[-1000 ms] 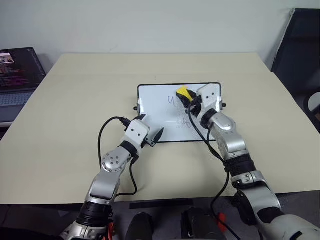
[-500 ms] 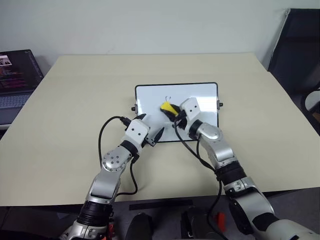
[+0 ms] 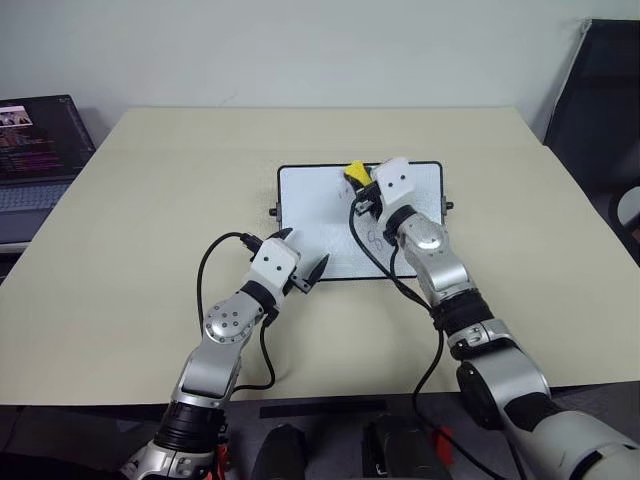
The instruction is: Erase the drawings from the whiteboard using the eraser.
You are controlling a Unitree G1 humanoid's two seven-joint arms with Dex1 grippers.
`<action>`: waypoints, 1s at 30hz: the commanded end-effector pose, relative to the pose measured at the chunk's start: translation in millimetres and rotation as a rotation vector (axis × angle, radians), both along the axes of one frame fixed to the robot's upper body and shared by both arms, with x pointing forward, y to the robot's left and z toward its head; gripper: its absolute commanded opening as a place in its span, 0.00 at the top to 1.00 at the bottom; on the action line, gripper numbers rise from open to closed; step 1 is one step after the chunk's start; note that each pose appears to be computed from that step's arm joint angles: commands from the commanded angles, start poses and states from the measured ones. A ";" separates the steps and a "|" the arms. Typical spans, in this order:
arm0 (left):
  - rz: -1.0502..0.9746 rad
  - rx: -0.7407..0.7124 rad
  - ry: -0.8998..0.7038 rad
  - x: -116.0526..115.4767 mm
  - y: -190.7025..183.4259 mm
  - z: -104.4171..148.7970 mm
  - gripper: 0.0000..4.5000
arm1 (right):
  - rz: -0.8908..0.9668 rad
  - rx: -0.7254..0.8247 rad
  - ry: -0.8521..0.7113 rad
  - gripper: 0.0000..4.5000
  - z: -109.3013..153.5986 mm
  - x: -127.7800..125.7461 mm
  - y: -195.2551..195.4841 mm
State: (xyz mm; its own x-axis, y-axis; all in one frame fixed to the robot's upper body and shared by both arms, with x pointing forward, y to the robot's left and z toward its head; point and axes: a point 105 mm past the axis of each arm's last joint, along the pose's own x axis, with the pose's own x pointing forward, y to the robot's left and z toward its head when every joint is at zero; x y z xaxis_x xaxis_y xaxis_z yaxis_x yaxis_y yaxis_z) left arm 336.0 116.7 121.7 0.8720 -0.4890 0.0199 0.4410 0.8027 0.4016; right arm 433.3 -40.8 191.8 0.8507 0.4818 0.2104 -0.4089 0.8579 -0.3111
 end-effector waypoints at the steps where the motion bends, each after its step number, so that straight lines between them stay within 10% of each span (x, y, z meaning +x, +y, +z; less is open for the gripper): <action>1: -0.009 -0.017 -0.066 -2.2 -3.1 18.2 0.00 | 0.009 -0.004 0.030 0.78 -12.3 -2.5 -1.6; 12: -0.004 -0.015 -0.066 -0.7 -1.2 18.2 0.00 | 0.346 -0.115 0.206 0.78 -60.8 -48.0 44.8; 30: -0.029 -0.014 -0.060 -1.5 -6.8 16.9 0.00 | 0.006 -0.199 0.152 0.78 -60.0 -17.3 -25.1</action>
